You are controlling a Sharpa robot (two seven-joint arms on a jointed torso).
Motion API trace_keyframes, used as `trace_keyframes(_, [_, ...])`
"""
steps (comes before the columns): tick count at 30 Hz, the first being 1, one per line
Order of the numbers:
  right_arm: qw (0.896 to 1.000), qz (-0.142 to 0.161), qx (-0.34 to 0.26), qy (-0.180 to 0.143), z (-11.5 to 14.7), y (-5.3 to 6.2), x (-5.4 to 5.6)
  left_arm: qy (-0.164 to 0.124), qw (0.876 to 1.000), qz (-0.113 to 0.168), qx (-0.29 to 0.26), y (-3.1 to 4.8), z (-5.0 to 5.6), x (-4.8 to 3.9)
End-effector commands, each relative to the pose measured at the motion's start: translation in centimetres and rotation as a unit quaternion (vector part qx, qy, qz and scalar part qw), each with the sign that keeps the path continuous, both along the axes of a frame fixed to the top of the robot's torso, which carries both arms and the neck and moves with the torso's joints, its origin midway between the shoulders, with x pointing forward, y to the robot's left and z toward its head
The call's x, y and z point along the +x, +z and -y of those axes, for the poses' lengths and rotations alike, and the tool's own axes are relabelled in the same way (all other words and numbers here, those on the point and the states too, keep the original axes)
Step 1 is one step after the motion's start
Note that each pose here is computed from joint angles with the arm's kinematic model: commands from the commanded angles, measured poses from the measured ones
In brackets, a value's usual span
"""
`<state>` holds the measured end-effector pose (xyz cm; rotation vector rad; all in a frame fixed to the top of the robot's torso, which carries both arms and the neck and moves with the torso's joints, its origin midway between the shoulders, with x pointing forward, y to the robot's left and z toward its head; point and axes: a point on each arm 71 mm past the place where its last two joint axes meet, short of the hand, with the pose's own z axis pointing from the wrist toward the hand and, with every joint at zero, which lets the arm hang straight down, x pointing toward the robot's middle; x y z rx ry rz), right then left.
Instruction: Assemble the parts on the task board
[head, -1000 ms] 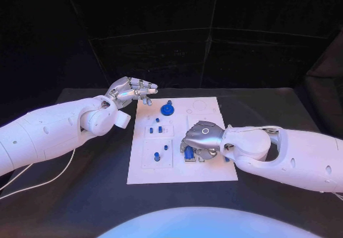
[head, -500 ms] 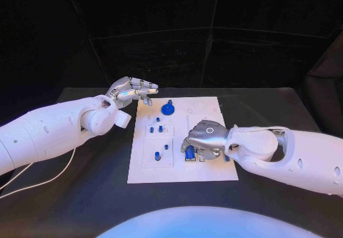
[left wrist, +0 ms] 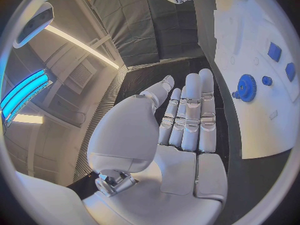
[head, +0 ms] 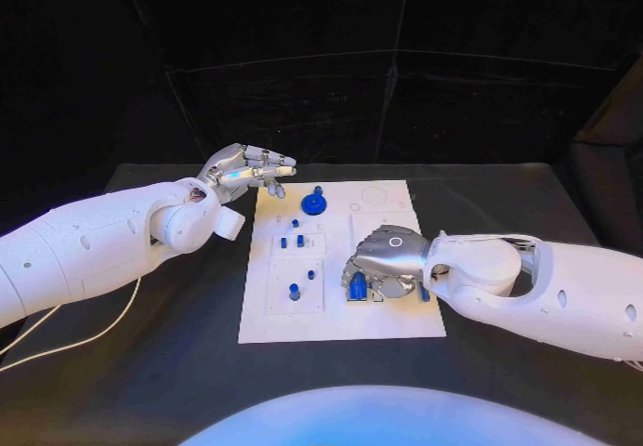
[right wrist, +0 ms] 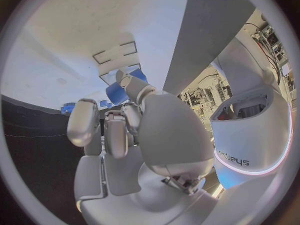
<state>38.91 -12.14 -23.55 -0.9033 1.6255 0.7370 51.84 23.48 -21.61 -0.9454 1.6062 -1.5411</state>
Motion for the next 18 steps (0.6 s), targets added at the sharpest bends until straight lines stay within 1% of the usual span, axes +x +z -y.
trace_keyframes(1, [1.0,-0.017,0.002,0.0,-0.21,-0.1,0.11,-0.006,1.0,0.0,-0.005,0.12,0.1,-0.03])
trace_keyframes(18, [1.0,-0.023,-0.005,0.004,-0.89,-0.43,0.38,-0.006,1.0,0.0,-0.005,0.12,0.15,-0.03])
